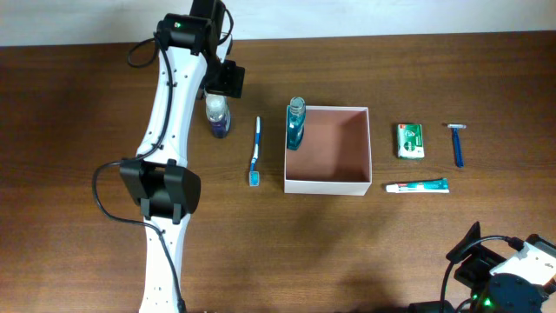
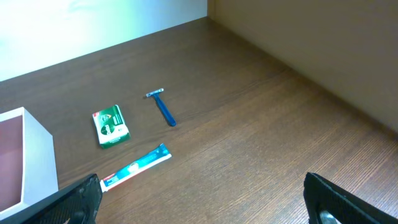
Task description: Pack container
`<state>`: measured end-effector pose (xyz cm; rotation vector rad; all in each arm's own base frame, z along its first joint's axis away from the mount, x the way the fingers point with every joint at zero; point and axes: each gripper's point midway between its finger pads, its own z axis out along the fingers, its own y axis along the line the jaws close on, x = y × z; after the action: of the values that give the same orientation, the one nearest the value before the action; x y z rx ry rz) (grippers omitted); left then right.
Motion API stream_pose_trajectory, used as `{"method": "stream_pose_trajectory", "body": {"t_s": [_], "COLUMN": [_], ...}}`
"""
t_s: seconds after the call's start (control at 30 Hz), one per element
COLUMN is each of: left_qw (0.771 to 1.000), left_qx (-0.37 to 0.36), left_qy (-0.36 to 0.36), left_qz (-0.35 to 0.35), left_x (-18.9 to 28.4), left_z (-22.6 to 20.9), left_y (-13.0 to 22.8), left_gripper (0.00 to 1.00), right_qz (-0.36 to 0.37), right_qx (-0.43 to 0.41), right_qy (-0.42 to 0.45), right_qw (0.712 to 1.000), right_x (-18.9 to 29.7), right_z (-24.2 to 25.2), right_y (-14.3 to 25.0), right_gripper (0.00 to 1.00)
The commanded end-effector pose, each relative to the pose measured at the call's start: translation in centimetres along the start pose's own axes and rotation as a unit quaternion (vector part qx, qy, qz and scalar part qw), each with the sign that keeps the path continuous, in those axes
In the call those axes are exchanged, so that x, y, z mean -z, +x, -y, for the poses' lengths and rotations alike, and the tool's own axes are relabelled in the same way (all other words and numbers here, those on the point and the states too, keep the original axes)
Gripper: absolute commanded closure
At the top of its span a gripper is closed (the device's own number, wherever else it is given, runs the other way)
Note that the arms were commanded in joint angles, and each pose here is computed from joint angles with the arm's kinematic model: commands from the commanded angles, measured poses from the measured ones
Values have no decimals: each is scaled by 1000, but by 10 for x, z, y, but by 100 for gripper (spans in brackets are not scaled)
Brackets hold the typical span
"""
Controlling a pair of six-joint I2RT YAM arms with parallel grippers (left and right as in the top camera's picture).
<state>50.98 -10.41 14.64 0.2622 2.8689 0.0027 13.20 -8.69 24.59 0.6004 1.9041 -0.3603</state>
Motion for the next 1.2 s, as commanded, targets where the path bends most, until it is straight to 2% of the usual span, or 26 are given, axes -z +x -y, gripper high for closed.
{"method": "stream_pose_trajectory", "body": {"t_s": [0.0, 0.7, 0.77, 1.0, 1.17], "left_qw": [1000, 999, 999, 999, 999], "left_qx": [0, 2, 2, 3, 3], "left_qy": [10, -3, -3, -3, -3], "left_qz": [-13, -36, -35, -35, -35], "left_x": [-15, -30, -30, -30, -30], "left_z": [0, -7, -7, -7, -7], "left_y": [3, 10, 9, 9, 9], "left_gripper": [8, 9, 16, 21, 28], "right_qz": [9, 9, 9, 9, 9], "right_qx": [-7, -7, -7, -7, -7], "right_qy": [-6, -6, -6, -6, -6], "right_qw": [1000, 1000, 1000, 1000, 1000], "right_x": [4, 4, 4, 4, 4], "right_z": [0, 0, 0, 0, 0], "right_y": [-5, -5, -5, -5, -5], "right_gripper": [1, 1, 1, 1, 1]}}
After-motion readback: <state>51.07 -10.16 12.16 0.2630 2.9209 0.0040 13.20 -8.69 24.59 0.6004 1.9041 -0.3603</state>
